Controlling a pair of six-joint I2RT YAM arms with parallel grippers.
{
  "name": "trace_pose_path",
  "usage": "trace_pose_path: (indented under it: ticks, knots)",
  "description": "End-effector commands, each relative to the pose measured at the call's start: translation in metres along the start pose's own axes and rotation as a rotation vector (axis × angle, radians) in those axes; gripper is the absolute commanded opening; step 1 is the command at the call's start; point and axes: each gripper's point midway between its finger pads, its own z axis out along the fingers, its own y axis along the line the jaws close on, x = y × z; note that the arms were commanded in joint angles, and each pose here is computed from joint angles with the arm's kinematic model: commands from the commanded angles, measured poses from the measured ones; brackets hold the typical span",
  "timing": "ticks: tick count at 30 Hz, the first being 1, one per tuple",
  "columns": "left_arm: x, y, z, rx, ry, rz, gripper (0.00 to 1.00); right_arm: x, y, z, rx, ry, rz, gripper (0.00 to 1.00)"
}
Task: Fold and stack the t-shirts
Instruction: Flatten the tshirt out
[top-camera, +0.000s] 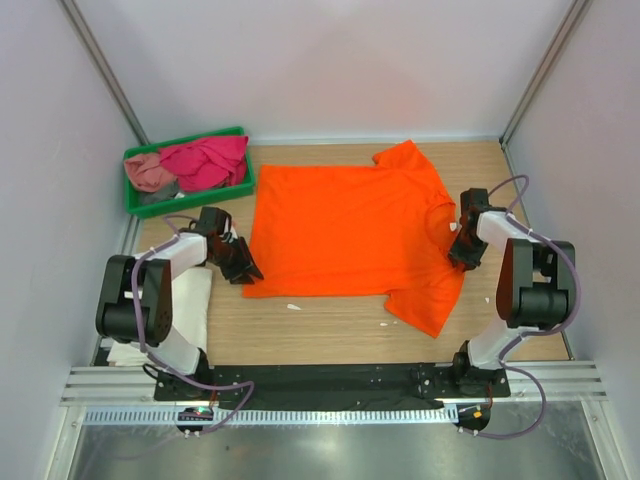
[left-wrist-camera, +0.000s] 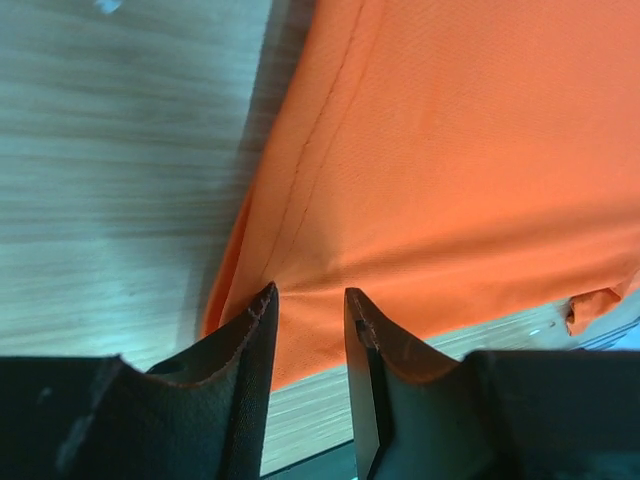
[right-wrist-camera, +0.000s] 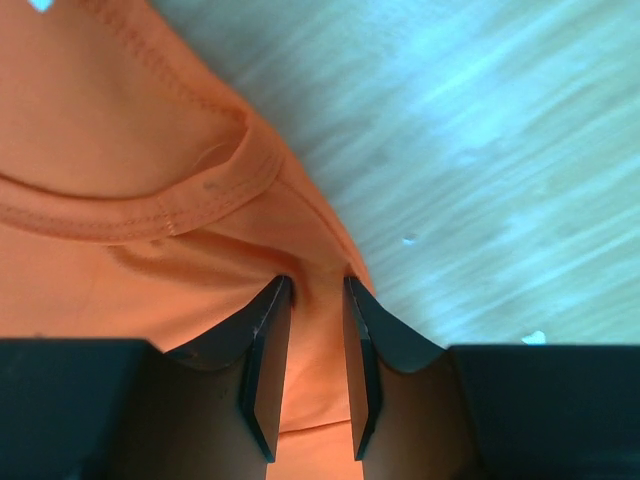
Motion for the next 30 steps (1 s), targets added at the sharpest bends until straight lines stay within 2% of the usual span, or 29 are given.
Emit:
trace_pose_path:
  ticks: [1, 3, 4, 7, 8, 10, 11, 13, 14, 16, 17, 18, 19, 20, 22, 25, 27, 28, 30]
  knots:
    - [0.014, 0.026, -0.009, -0.094, 0.018, 0.014, 0.35, 0.002, -0.026, -0.014, 0.076, -0.018, -0.026, 0.33]
    - [0.009, 0.014, -0.025, -0.064, -0.017, 0.039, 0.39, -0.004, -0.016, -0.027, 0.02, -0.042, -0.014, 0.34]
    - [0.002, -0.001, -0.034, -0.018, -0.041, 0.058, 0.48, -0.011, -0.005, -0.039, -0.039, -0.074, 0.0, 0.34]
    - [-0.018, -0.034, -0.058, 0.062, -0.123, 0.105, 0.61, -0.041, 0.024, -0.063, -0.138, -0.168, 0.0, 0.37]
    - [-0.038, -0.052, -0.071, 0.095, -0.182, 0.132, 0.66, -0.049, 0.032, -0.062, -0.16, -0.18, 0.005, 0.39]
    - [-0.063, -0.068, -0.071, 0.121, -0.228, 0.15, 0.67, -0.078, 0.052, -0.066, -0.211, -0.238, 0.025, 0.43]
    - [-0.081, -0.083, -0.077, 0.15, -0.268, 0.169, 0.65, -0.083, 0.06, -0.052, -0.205, -0.215, 0.019, 0.44]
    - [-0.108, -0.095, -0.06, 0.174, -0.286, 0.169, 0.57, -0.119, 0.081, -0.057, -0.245, -0.276, 0.04, 0.45]
    - [-0.132, -0.116, -0.065, 0.23, -0.354, 0.198, 0.55, -0.125, 0.088, -0.04, -0.23, -0.259, 0.038, 0.46]
    - [-0.155, -0.122, -0.043, 0.245, -0.372, 0.19, 0.5, -0.162, 0.107, -0.044, -0.266, -0.334, 0.062, 0.45]
    - [-0.179, -0.137, -0.047, 0.281, -0.444, 0.209, 0.5, -0.181, 0.116, -0.051, -0.29, -0.377, 0.073, 0.45]
    - [-0.189, -0.141, -0.042, 0.296, -0.465, 0.207, 0.5, -0.186, 0.123, -0.034, -0.284, -0.369, 0.073, 0.45]
    - [-0.199, -0.141, -0.025, 0.295, -0.461, 0.202, 0.5, -0.199, 0.131, -0.033, -0.304, -0.404, 0.08, 0.44]
    - [-0.213, -0.15, -0.024, 0.315, -0.509, 0.221, 0.5, -0.206, 0.137, -0.031, -0.316, -0.419, 0.081, 0.43]
    - [-0.234, -0.162, -0.019, 0.316, -0.575, 0.237, 0.48, -0.227, 0.153, -0.026, -0.354, -0.464, 0.102, 0.35]
    - [-0.262, -0.171, -0.005, 0.31, -0.658, 0.239, 0.44, -0.247, 0.175, -0.019, -0.425, -0.511, 0.117, 0.05]
    - [-0.273, -0.171, 0.01, 0.31, -0.679, 0.221, 0.41, -0.26, 0.187, -0.022, -0.467, -0.537, 0.118, 0.01]
    - [-0.279, -0.176, 0.01, 0.323, -0.696, 0.219, 0.35, -0.258, 0.194, -0.009, -0.477, -0.519, 0.113, 0.01]
    - [-0.283, -0.172, 0.028, 0.312, -0.686, 0.192, 0.34, -0.267, 0.202, -0.009, -0.496, -0.533, 0.113, 0.01]
